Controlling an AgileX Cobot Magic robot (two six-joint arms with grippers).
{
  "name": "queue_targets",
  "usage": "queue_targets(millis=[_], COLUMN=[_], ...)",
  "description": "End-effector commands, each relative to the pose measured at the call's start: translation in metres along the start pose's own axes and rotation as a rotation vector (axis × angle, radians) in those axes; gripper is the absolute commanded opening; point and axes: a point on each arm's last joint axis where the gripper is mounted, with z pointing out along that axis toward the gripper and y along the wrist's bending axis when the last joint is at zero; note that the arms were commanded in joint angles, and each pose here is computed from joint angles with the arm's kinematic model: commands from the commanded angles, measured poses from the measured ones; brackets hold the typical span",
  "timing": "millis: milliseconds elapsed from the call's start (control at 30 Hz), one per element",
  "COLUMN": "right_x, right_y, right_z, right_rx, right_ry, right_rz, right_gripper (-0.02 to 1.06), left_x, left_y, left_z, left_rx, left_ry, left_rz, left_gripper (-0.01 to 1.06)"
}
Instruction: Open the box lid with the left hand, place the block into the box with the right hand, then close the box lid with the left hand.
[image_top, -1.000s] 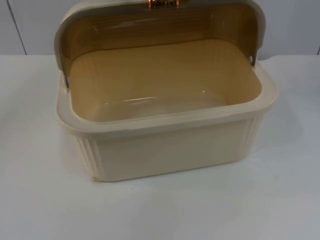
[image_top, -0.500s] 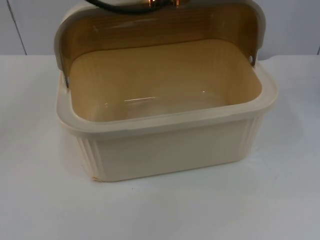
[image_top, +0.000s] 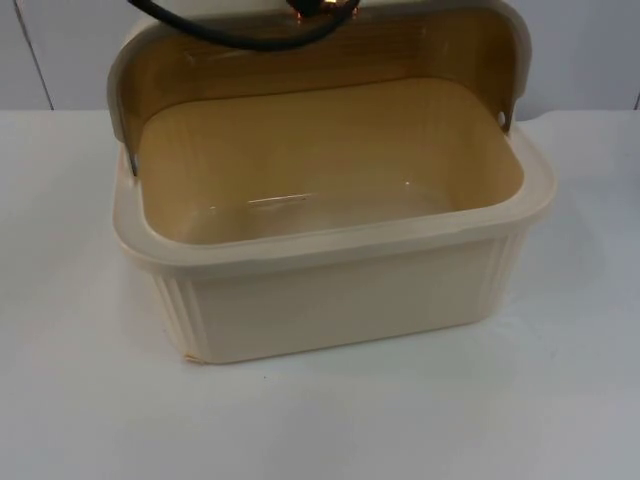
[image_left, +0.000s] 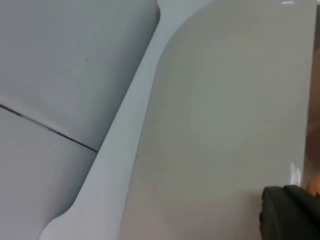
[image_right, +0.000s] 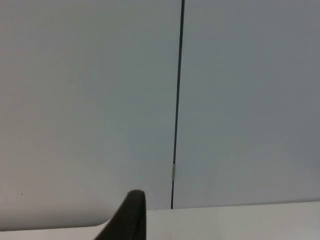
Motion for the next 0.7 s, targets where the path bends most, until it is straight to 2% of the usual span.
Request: queue_targets(millis=[0,100,367,500,667], right_x=[-0.004,-0.004,-0.004,-0.004,-0.004], right_y=[-0.001,0.0,0.014,0.027,0.028], right_z=[-0.002,-0.002,-0.002,-0.003,-0.003], right_rx=[0.002,-0.009,-0.053,-0.093,-0.096], right_ry=[-0.027,-0.028,-0.027,-0.031,-0.031], right_rz=[0.002,0.02,-0.001,-0.031,-0.028], right_gripper=[1.0,1.0,1.0,1.0,1.0], left_x=[0.006,0.004,0.001,-0.002,0.01], left_y=[-0.012,-0.028,-0.06,-0.073,-0.082], left_z=[0.001,0.004,0.017,0.012,0.001], left_rx=[0.027,0.026,0.082,0.075,0.002], left_ry=[0.032,0.0,0.025,0.019,-0.013], left_rz=[0.006,-0.01,0.051,0.07,0.068], left_gripper=[0.0,0.0,0.0,0.0,0.0])
